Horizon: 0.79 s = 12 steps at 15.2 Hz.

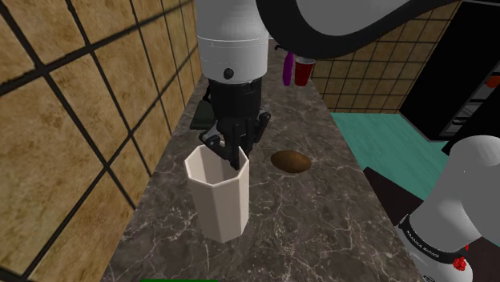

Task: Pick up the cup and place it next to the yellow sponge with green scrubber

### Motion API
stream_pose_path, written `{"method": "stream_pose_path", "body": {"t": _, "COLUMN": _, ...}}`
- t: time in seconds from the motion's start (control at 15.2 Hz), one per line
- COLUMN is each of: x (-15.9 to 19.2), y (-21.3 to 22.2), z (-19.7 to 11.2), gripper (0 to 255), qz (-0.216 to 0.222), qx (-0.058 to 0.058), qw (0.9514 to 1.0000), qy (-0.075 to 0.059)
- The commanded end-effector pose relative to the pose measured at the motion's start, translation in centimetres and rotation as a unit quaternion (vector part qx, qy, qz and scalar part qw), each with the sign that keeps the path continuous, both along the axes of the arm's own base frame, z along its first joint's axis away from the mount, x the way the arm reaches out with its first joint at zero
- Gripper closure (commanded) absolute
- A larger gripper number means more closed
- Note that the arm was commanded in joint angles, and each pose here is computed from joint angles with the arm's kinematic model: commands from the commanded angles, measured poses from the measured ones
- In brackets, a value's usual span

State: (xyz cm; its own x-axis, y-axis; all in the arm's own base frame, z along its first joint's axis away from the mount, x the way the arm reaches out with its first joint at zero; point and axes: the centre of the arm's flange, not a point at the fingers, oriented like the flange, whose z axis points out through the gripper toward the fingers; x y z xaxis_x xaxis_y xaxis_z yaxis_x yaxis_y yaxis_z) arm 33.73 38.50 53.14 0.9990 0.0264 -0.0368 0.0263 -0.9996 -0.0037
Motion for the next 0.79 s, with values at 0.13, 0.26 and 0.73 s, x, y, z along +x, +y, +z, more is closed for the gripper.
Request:
{"method": "stream_pose_path", "body": {"t": 0.13, "x": 0.0, "y": 0.0, "z": 0.0, "gripper": 0, "qz": 0.0, "qx": 0.0, "qw": 1.0, "qy": 0.0}}
{"method": "stream_pose_path", "body": {"t": 0.26, "x": 0.0, "y": 0.0, "z": 0.0, "gripper": 0, "qz": 0.0, "qx": 0.0, "qw": 1.0, "qy": 0.0}}
{"method": "stream_pose_path", "body": {"t": 0.73, "x": 0.2, "y": 0.0, "z": 5.0, "gripper": 0, "qz": 0.0, "qx": 0.0, "qw": 1.0, "qy": 0.0}}
